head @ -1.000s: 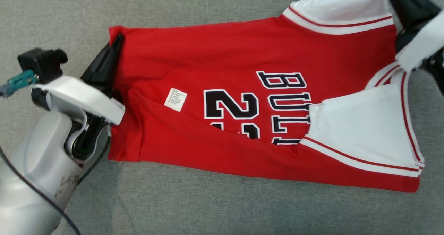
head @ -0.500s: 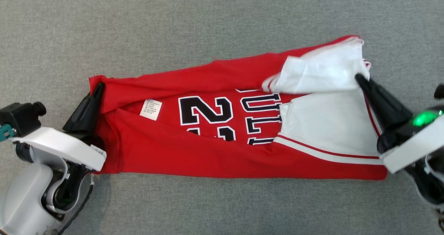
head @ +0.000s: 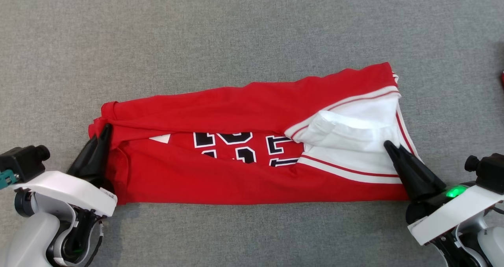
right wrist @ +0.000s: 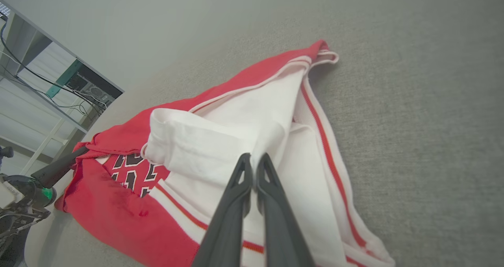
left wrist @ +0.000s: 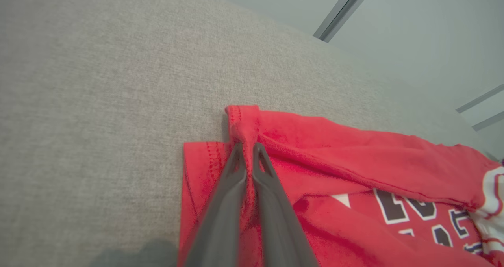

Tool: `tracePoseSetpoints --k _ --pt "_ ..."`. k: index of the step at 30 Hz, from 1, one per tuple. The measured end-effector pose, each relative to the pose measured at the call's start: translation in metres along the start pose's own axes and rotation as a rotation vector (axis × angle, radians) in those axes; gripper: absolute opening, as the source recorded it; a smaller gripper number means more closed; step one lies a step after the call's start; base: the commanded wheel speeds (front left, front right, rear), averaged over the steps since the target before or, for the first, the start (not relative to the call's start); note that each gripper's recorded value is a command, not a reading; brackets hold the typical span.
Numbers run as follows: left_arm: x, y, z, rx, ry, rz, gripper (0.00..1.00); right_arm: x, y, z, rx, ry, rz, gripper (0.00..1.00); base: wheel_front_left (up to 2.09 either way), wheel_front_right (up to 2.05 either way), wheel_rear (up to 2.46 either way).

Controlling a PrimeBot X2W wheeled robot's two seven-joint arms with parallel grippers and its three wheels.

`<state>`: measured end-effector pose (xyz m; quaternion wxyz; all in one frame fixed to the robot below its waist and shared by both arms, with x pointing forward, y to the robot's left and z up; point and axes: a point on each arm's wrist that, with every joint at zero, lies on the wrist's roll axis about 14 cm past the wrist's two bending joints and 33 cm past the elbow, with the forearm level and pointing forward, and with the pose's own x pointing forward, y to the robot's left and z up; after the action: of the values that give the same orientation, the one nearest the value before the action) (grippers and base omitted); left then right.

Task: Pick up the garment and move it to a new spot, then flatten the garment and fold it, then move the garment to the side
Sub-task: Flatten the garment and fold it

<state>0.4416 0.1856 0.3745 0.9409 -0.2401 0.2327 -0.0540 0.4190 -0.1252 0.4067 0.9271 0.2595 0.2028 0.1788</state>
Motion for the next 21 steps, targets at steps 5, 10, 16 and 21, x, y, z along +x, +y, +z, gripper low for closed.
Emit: tracePoseSetpoints --k 5,10,16,21 --pt "-0.006 -0.003 0.016 0.030 -0.098 0.038 1.00 -0.002 0.003 0.016 -0.043 -0.080 -0.018 1.00 0.00 0.00 0.00" --pt "-0.017 -0.017 0.052 0.091 -0.251 0.054 1.00 -0.009 0.000 0.049 -0.185 -0.208 -0.051 1.00 0.00 0.00 0.00" --pt "-0.042 -0.040 0.101 0.201 -0.463 0.053 1.00 -0.020 0.000 0.097 -0.304 -0.404 -0.117 1.00 0.00 0.00 0.00" --pt "-0.061 -0.048 0.118 0.283 -0.550 0.065 1.00 -0.027 0.003 0.118 -0.392 -0.479 -0.161 1.00 0.00 0.00 0.00"
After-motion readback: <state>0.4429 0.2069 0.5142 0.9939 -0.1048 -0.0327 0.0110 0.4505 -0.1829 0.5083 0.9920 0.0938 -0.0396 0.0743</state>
